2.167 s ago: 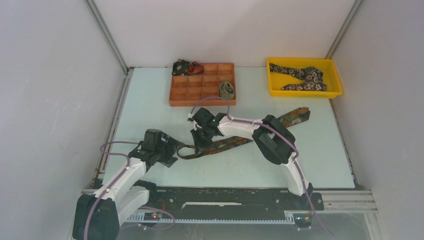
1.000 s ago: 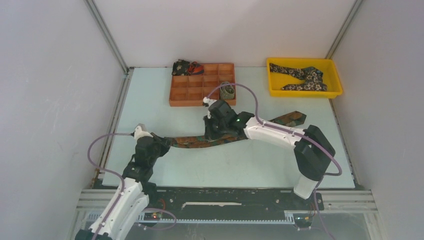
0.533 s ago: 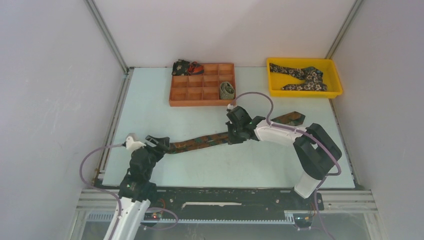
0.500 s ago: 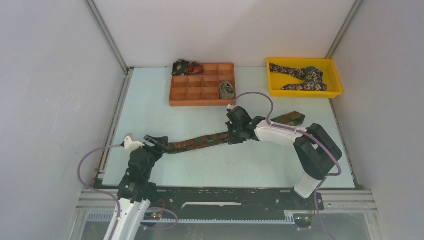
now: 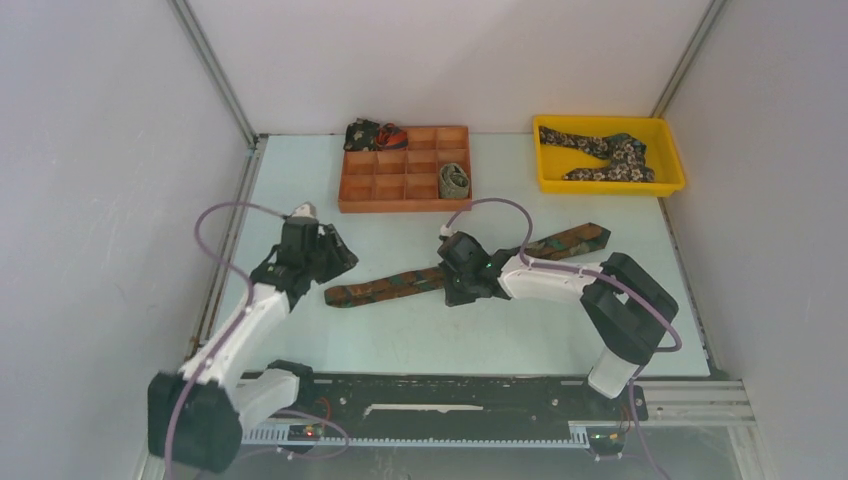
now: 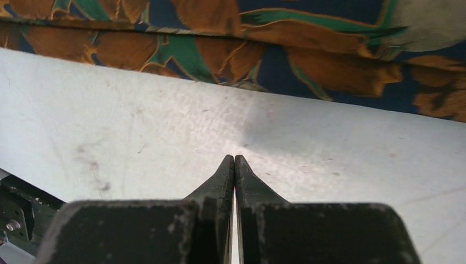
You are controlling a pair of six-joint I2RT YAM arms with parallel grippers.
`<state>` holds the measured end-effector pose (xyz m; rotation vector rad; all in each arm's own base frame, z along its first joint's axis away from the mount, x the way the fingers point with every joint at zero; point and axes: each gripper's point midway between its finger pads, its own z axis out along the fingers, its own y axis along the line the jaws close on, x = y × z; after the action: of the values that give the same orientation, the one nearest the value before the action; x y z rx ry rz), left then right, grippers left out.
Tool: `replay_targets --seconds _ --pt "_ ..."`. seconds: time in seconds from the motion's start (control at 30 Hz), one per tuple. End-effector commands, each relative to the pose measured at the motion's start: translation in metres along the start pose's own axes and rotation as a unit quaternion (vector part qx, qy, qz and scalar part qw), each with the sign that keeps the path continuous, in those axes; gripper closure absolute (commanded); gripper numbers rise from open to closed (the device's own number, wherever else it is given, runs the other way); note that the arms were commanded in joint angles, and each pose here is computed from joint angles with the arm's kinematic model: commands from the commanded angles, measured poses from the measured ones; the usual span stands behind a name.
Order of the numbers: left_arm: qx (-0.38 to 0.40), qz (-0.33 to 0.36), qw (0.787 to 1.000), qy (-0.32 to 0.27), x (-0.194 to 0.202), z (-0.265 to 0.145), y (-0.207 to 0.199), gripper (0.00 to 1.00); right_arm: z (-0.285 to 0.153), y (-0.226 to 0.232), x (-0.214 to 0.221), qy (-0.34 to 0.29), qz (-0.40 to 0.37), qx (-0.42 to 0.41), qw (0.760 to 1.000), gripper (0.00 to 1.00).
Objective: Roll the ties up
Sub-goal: Flatten out the tie at the center of the board.
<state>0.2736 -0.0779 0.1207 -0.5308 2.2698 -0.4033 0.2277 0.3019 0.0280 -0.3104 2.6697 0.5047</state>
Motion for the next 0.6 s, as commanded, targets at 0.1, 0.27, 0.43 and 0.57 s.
replay_targets --seconds 0.1,0.27,0.43,0.57 --pt "0.068 0.090 0.985 0.130 0.026 0.039 -0.044 0.50 0.018 0.019 0.007 -0.006 0.009 -0.015 1.000 0.98" --pt "0.046 0.127 0.975 0.176 0.046 0.069 -0.059 0.52 0.029 0.019 0.011 0.000 0.010 -0.015 1.000 0.97" --pt "0.036 0.137 0.971 0.193 0.052 0.095 -0.073 0.53 0.036 0.021 0.017 0.015 0.013 -0.025 0.999 0.97" --pt "0.021 0.159 0.963 0.215 0.061 0.109 -0.077 0.54 0.042 0.018 0.017 0.020 0.018 -0.021 0.999 0.97"
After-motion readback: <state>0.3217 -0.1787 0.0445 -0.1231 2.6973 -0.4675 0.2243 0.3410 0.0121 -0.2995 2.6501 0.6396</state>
